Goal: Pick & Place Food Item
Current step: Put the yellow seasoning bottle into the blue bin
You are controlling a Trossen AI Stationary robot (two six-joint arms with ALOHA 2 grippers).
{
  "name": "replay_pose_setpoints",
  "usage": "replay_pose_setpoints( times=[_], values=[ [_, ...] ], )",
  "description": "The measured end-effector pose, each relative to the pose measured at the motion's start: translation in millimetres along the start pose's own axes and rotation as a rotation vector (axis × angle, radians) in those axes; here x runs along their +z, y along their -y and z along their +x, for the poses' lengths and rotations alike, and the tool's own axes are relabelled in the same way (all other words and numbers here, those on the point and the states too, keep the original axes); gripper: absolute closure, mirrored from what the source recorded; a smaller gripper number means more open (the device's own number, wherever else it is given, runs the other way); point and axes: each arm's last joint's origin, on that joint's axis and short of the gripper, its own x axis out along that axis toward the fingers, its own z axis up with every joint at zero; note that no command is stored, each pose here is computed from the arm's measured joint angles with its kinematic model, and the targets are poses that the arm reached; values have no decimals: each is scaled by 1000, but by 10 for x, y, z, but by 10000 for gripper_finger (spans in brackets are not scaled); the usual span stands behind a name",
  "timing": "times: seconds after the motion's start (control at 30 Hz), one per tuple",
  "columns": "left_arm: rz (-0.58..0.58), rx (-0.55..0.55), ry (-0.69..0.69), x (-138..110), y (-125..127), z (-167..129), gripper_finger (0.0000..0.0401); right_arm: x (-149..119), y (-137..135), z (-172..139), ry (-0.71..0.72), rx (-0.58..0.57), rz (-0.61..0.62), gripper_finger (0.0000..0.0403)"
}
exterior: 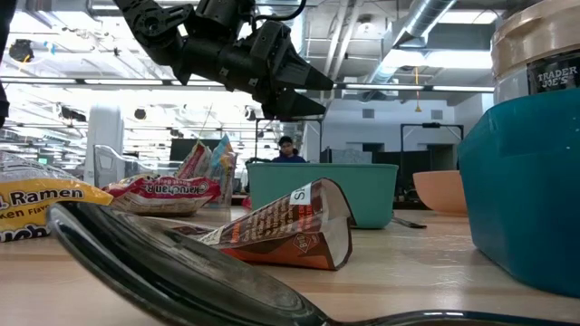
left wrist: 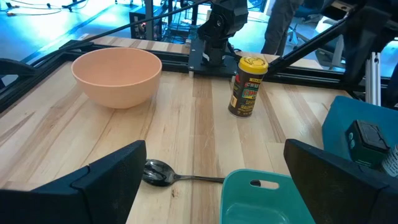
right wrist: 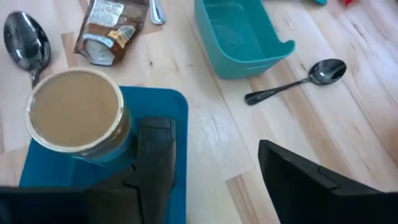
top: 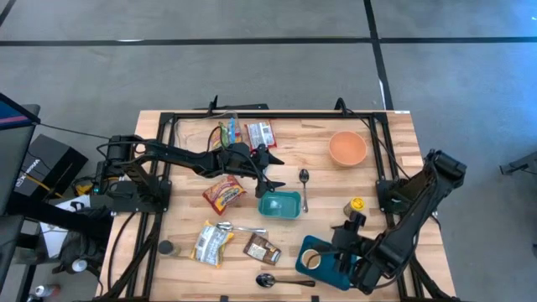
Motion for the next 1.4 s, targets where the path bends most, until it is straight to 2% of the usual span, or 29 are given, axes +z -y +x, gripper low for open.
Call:
replay_pose_setpoints(
  times=[0.47,0.6,0.8,1.17,1.4],
  values=[
    [0,0,0,0,1,0,27,78,221,-57,49,-13,26,244],
    [0,0,0,0,1,0,27,88,276,-10,46,-26,-27,270],
    [0,0,0,0,0,0,27,110,408,66,49,-33,-38,305],
    [0,0,0,0,1,0,27,119,758,45,94,-72,10,316],
    [0,0,0,0,1,0,27,55,934,-4,97,-54,67,316]
  ],
)
